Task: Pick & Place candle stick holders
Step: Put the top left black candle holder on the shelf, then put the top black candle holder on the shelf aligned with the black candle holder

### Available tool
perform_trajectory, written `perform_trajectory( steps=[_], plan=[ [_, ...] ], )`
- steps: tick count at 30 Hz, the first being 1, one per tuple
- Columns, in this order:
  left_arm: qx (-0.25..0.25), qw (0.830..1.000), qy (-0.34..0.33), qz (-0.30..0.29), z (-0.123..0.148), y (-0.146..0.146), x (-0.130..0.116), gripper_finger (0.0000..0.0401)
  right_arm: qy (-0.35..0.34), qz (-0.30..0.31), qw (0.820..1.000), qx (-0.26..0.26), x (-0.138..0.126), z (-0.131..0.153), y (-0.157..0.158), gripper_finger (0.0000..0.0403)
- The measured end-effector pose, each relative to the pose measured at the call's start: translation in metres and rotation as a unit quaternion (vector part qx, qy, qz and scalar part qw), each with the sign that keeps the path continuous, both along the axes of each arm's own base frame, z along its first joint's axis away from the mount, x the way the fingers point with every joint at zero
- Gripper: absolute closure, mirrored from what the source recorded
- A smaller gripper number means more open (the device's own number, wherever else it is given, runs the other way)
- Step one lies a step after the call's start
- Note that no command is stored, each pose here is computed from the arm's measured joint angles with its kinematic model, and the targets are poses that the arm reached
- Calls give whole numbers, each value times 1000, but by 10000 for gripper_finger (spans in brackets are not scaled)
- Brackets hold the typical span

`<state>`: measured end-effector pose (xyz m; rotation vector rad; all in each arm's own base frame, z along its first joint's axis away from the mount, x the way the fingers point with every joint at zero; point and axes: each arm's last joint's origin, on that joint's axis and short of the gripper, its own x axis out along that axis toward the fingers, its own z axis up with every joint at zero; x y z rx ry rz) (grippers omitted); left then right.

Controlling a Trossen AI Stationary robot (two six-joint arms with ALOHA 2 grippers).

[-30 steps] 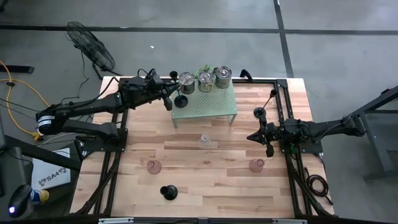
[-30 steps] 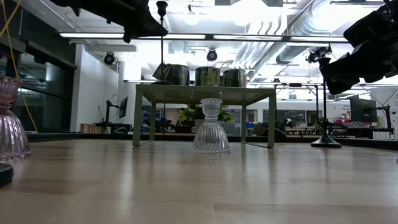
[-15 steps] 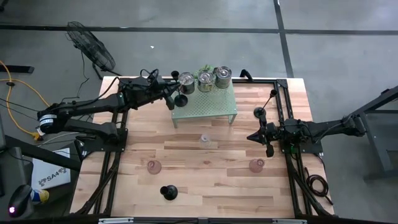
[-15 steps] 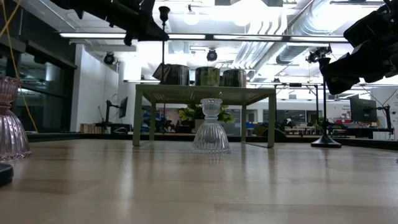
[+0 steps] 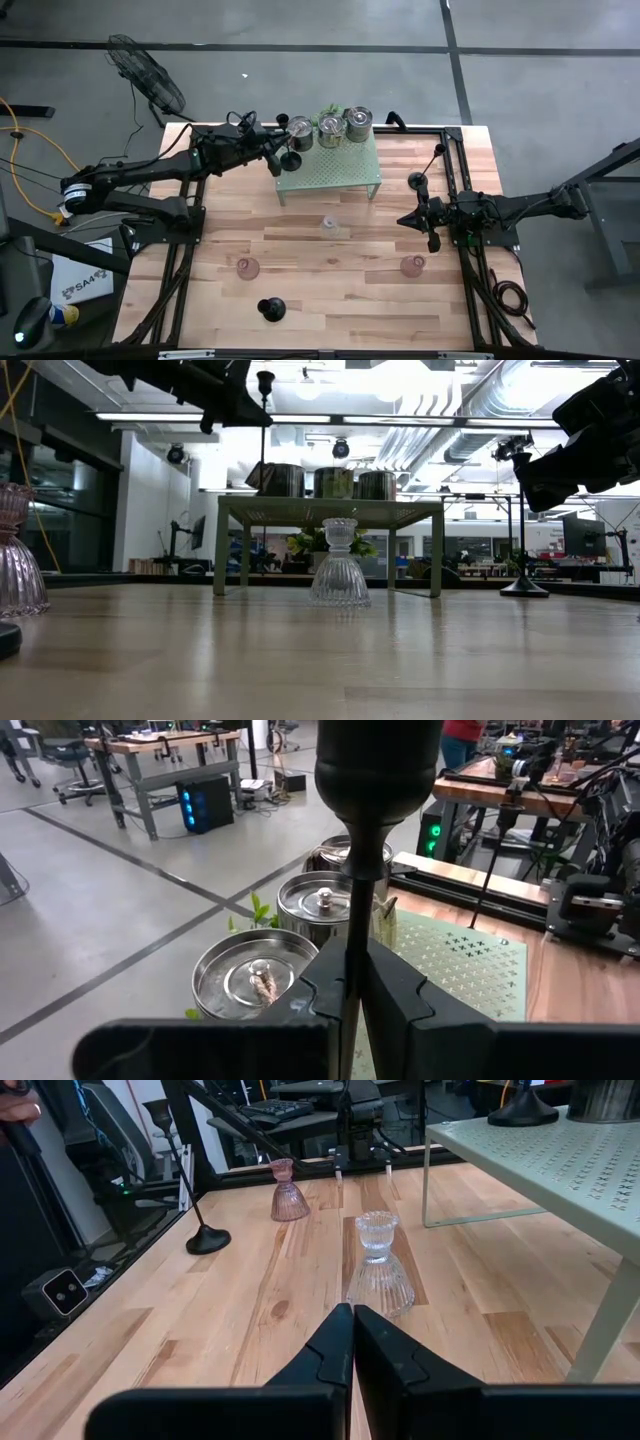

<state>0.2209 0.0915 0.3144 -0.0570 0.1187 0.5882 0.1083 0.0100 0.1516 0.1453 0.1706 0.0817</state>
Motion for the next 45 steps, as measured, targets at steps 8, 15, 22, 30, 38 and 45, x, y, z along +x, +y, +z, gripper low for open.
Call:
perform_trajectory(
  steps=[8,15,22,30,38,45],
  plan=[
    [0,1000,1,0,0,0,0,388,0,0,1000,0,0,0,0,398],
    [-3,1000,0,0,0,0,0,386,0,0,1000,0,0,0,0,398],
    [-7,1000,8,1,-4,0,1,327,0,0,1000,0,0,0,0,399],
    [2,1000,-17,2,2,0,1,254,0,0,1000,0,0,0,0,399],
    [5,1000,-17,22,2,1,0,187,0,0,1000,0,0,0,0,399],
    [7,999,-19,31,3,2,0,143,0,0,1000,0,0,0,0,399]
  ],
)
